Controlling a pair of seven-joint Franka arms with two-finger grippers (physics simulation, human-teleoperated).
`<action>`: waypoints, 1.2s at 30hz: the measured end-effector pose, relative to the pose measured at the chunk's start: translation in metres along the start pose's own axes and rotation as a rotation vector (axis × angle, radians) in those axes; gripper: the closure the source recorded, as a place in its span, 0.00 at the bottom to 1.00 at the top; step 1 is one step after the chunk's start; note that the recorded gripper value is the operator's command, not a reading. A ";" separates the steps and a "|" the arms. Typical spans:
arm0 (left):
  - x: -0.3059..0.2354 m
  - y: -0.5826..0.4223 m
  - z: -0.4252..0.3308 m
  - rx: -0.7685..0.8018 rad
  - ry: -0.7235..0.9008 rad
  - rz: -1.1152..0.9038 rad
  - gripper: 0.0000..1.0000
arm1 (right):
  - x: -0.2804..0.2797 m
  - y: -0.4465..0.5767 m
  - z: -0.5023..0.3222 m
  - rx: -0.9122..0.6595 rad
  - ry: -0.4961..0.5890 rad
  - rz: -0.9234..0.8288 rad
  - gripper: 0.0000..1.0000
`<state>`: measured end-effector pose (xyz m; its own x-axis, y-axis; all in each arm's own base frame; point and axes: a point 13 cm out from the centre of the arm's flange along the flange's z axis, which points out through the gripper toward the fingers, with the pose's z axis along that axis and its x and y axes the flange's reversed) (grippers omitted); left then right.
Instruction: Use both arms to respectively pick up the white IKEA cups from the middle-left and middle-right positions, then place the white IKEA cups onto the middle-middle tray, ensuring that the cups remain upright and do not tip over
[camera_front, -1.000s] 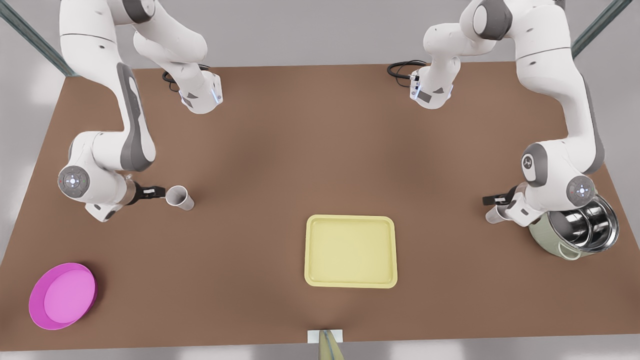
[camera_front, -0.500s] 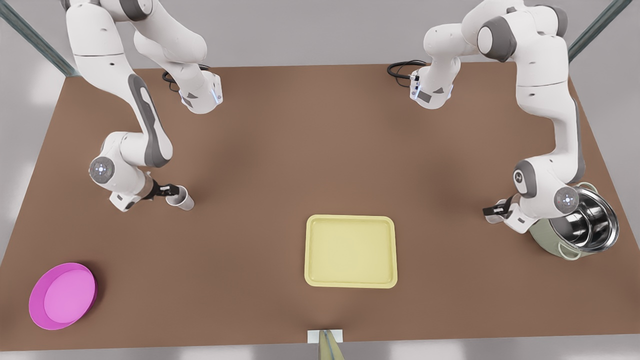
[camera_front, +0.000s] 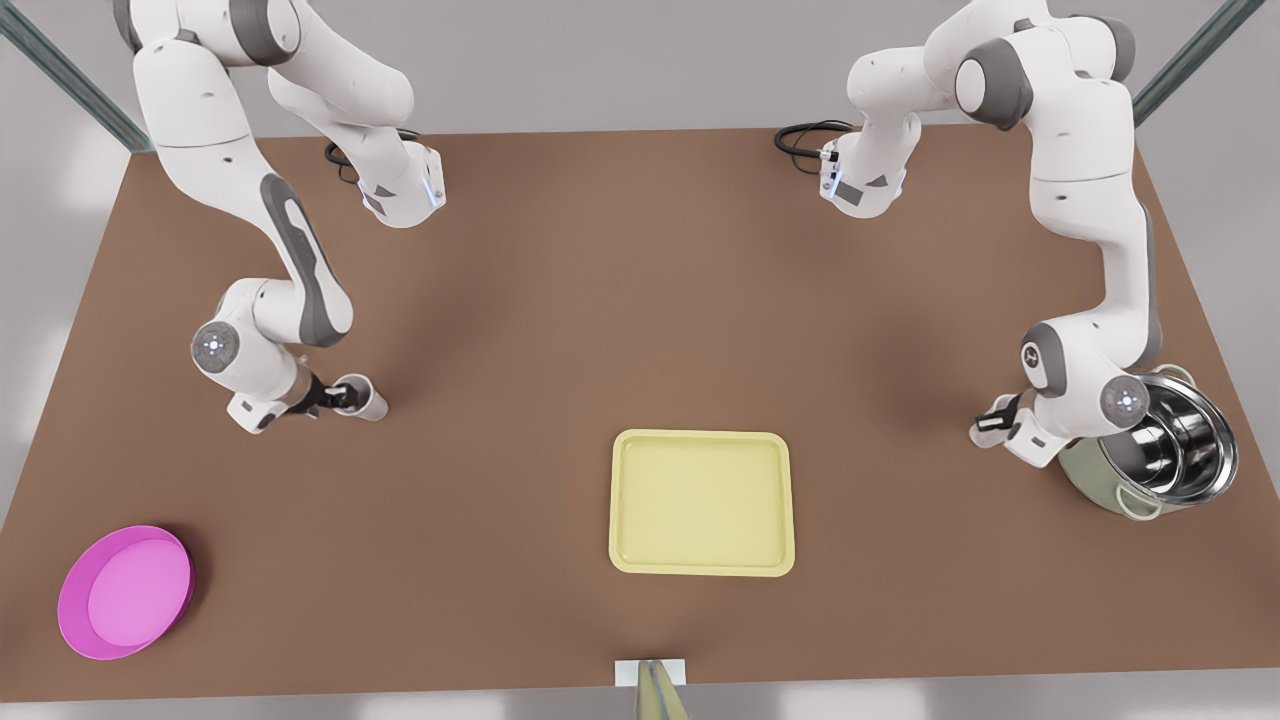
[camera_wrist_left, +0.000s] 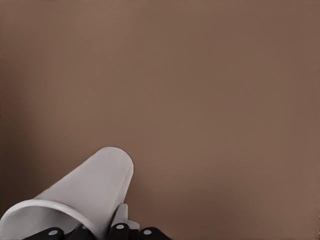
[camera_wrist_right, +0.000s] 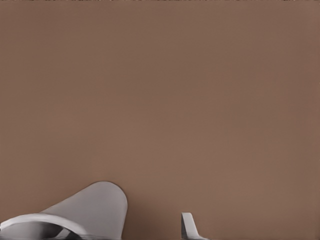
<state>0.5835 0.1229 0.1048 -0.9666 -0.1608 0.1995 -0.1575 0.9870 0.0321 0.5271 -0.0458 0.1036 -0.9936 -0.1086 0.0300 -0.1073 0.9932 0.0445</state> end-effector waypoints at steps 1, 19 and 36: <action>-0.001 -0.001 -0.002 0.001 -0.004 0.000 0.79 | -0.002 0.000 -0.001 0.000 -0.005 -0.005 0.43; 0.031 -0.451 -0.019 -0.194 -0.156 0.235 0.79 | -0.031 0.027 -0.028 0.006 -0.031 -0.127 0.79; 0.035 -0.454 0.000 -0.178 -0.130 -0.063 0.00 | -0.159 0.318 -0.112 -0.142 -0.235 -0.560 0.79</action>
<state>0.6214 -0.3309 0.0974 -0.9756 -0.2098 0.0642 -0.1918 0.9577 0.2147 0.6546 0.2823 0.2245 -0.7709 -0.5832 -0.2562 -0.6244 0.7715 0.1225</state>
